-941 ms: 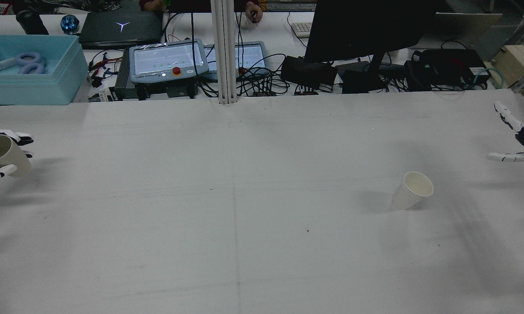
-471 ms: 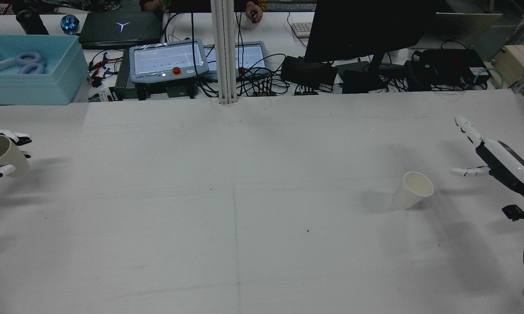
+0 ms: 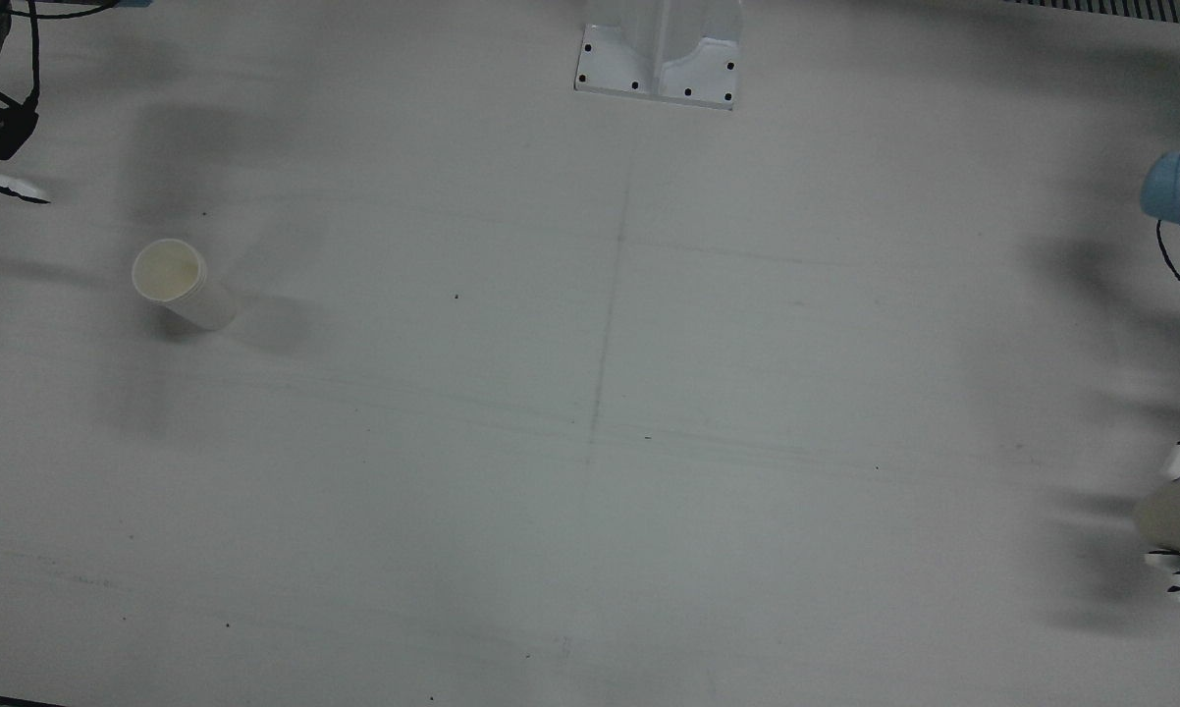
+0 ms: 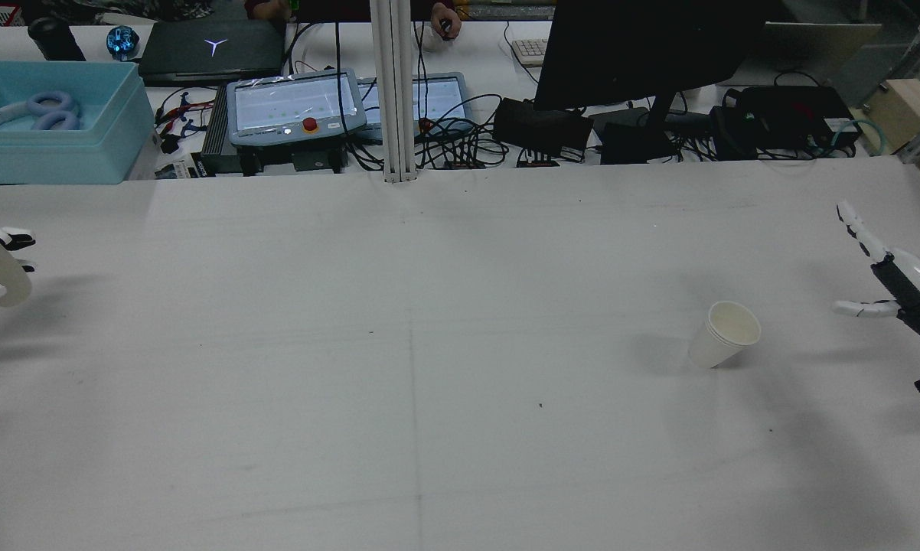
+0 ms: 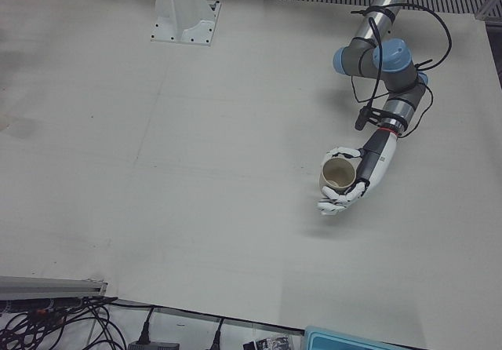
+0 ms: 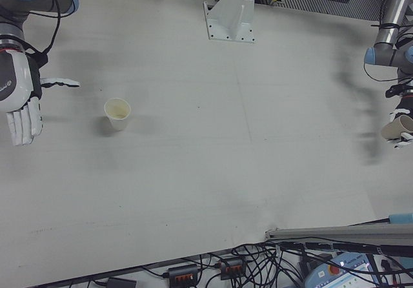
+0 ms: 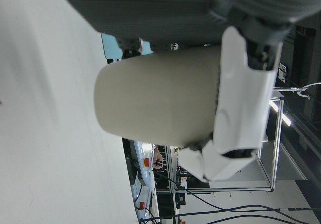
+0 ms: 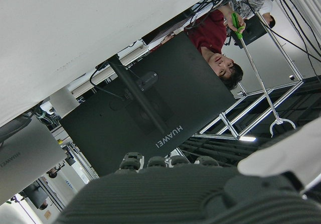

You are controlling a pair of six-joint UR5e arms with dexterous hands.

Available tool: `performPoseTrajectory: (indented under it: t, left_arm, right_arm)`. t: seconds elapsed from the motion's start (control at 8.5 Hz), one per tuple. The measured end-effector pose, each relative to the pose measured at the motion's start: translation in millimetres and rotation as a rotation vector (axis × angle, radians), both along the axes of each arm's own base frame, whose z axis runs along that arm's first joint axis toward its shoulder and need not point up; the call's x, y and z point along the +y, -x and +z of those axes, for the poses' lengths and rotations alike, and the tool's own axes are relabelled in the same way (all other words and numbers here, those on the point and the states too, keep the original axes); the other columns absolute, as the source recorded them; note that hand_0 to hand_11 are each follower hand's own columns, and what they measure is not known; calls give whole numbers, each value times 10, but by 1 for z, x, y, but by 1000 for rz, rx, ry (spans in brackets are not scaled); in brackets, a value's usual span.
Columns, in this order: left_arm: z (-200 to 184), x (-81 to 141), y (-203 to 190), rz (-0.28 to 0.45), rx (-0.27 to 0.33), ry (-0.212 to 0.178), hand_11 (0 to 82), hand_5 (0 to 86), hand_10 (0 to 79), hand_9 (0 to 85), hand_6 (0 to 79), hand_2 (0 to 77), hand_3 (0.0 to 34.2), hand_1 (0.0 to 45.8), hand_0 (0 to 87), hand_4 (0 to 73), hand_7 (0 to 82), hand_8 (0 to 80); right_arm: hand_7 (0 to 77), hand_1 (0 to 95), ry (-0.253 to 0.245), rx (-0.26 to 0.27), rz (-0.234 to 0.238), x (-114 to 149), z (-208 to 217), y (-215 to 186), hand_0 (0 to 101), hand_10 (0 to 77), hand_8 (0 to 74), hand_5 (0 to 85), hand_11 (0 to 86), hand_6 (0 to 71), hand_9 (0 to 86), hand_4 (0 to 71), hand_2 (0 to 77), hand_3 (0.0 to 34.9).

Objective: Pour water
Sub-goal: 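Move the right hand in toward the white paper cup, then lower the open right hand beside the white paper cup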

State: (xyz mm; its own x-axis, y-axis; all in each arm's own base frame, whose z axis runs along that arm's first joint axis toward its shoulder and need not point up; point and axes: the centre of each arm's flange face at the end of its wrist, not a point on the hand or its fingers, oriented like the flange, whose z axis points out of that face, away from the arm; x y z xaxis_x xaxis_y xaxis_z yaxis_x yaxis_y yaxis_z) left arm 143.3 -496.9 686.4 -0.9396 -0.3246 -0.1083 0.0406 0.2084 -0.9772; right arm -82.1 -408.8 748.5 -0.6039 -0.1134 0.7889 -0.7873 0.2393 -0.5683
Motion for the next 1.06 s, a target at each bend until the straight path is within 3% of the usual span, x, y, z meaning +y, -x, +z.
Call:
performPoseTrajectory:
  t: [0.24, 0.35, 0.47, 0.59, 0.71, 0.82, 0.94, 1.06]
  left_arm:
    - [0, 0, 0, 1, -3, 4, 316, 464, 191, 218, 218, 415, 2, 278, 696, 240, 289, 164]
    - [1, 0, 1, 0, -5, 6, 316, 464, 191, 218, 218, 415, 2, 278, 696, 240, 289, 164]
    - [2, 1, 2, -1, -5, 8, 316, 464, 191, 218, 218, 415, 1, 278, 704, 240, 289, 164]
    - [2, 1, 3, -1, -5, 8, 311, 464, 191, 218, 218, 415, 1, 278, 703, 240, 289, 158]
    - [2, 2, 3, -1, -5, 8, 300, 464, 191, 218, 218, 415, 1, 278, 702, 240, 289, 164]
    - [2, 1, 2, -1, -5, 8, 305, 464, 191, 218, 218, 415, 0, 273, 704, 240, 289, 164]
    - [0, 0, 1, 0, -4, 6, 305, 464, 191, 218, 218, 415, 0, 273, 714, 240, 289, 164]
    - [-1, 0, 1, 0, -4, 5, 305, 464, 191, 202, 218, 415, 0, 273, 714, 240, 289, 164]
  right_arm:
    - [5, 71, -6, -38, -14, -2, -2, 6, 141, 44, 5, 5, 71, 5, 5, 0, 142, 0]
    - [11, 44, -10, -90, -26, -11, -6, 16, 177, 44, 5, 5, 71, 5, 5, 0, 147, 0]
    - [5, 44, -5, -170, -35, -18, -8, 23, 200, 33, 5, 5, 49, 16, 5, 16, 147, 0]
    - [71, 44, 24, -267, -49, -19, -4, 25, 202, 33, 5, 5, 49, 49, 5, 16, 147, 0]
    - [11, 44, 94, -374, -82, -14, 10, 28, 201, 33, 5, 5, 49, 16, 5, 16, 147, 0]
    - [11, 27, 176, -452, -112, -4, 31, 30, 200, 33, 5, 0, 49, 16, 5, 0, 147, 0]
    - [11, 120, 247, -505, -147, 5, 49, 32, 359, 27, 5, 0, 49, 27, 5, 0, 147, 0]
    - [11, 120, 287, -528, -189, 9, 57, 38, 359, 27, 5, 0, 49, 27, 5, 0, 147, 0]
